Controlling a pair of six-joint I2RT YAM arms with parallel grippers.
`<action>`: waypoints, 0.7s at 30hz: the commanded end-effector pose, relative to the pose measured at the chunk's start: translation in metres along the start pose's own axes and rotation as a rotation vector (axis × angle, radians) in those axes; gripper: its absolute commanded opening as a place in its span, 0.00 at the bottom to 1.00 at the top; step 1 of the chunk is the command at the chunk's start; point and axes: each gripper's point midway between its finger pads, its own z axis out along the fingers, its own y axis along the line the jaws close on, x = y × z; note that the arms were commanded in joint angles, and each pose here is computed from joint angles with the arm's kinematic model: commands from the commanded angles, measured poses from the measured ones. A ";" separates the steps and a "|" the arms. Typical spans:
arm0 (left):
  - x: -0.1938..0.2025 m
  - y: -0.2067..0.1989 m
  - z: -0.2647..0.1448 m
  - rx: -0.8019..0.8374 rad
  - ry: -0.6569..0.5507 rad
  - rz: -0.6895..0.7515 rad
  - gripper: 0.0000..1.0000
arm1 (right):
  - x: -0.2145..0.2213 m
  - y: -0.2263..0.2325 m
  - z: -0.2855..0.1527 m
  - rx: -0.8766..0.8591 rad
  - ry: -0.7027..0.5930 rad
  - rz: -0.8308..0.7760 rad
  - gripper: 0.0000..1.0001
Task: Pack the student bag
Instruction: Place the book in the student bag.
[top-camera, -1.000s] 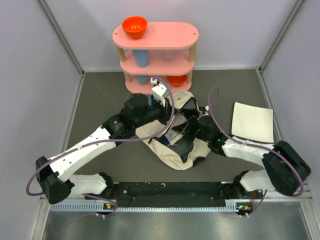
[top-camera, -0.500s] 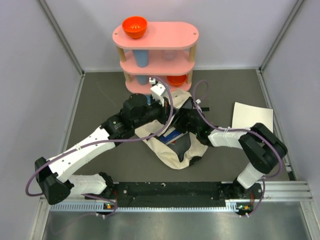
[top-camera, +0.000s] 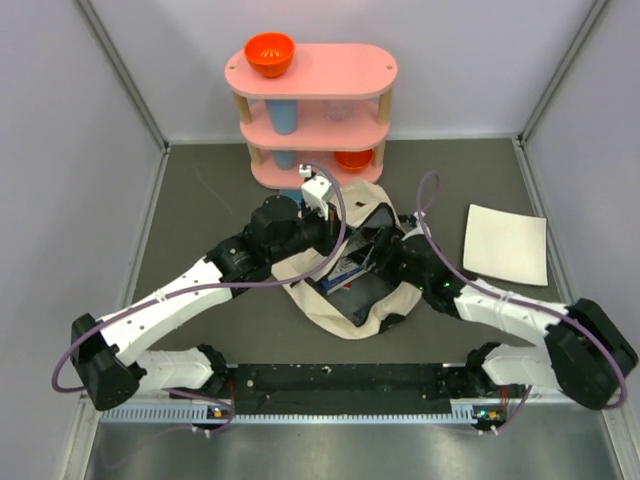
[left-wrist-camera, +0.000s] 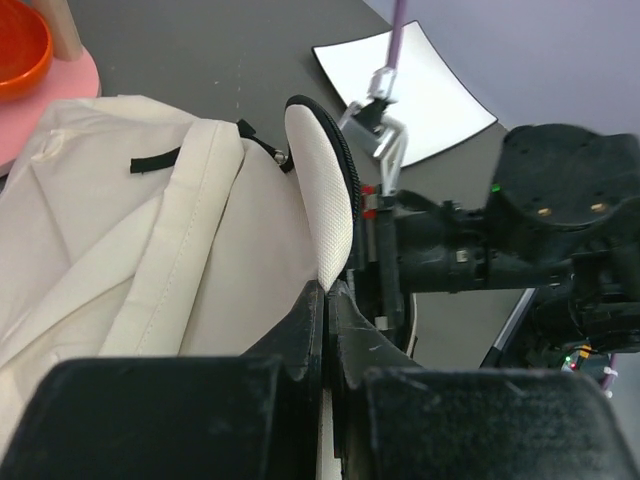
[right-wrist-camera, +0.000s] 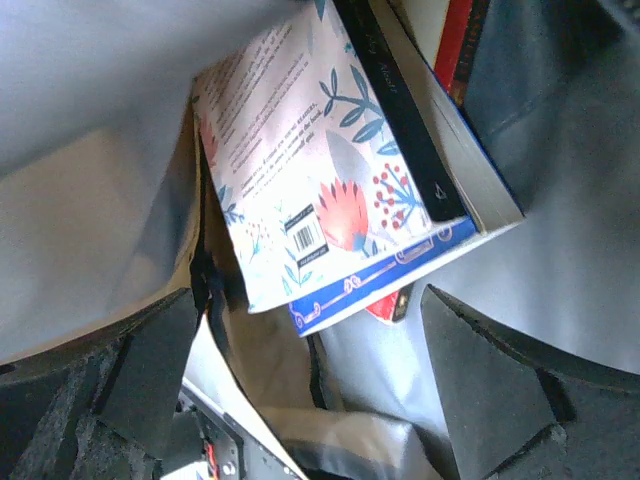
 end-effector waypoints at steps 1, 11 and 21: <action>-0.026 -0.006 -0.009 0.006 -0.106 -0.019 0.00 | -0.012 -0.012 -0.028 0.054 -0.059 -0.125 0.92; 0.004 -0.003 0.007 0.014 -0.012 -0.060 0.00 | -0.037 -0.031 -0.097 0.137 -0.200 -0.151 0.91; 0.074 -0.021 0.024 0.157 0.256 -0.117 0.06 | -0.086 -0.041 -0.147 0.209 -0.466 -0.160 0.91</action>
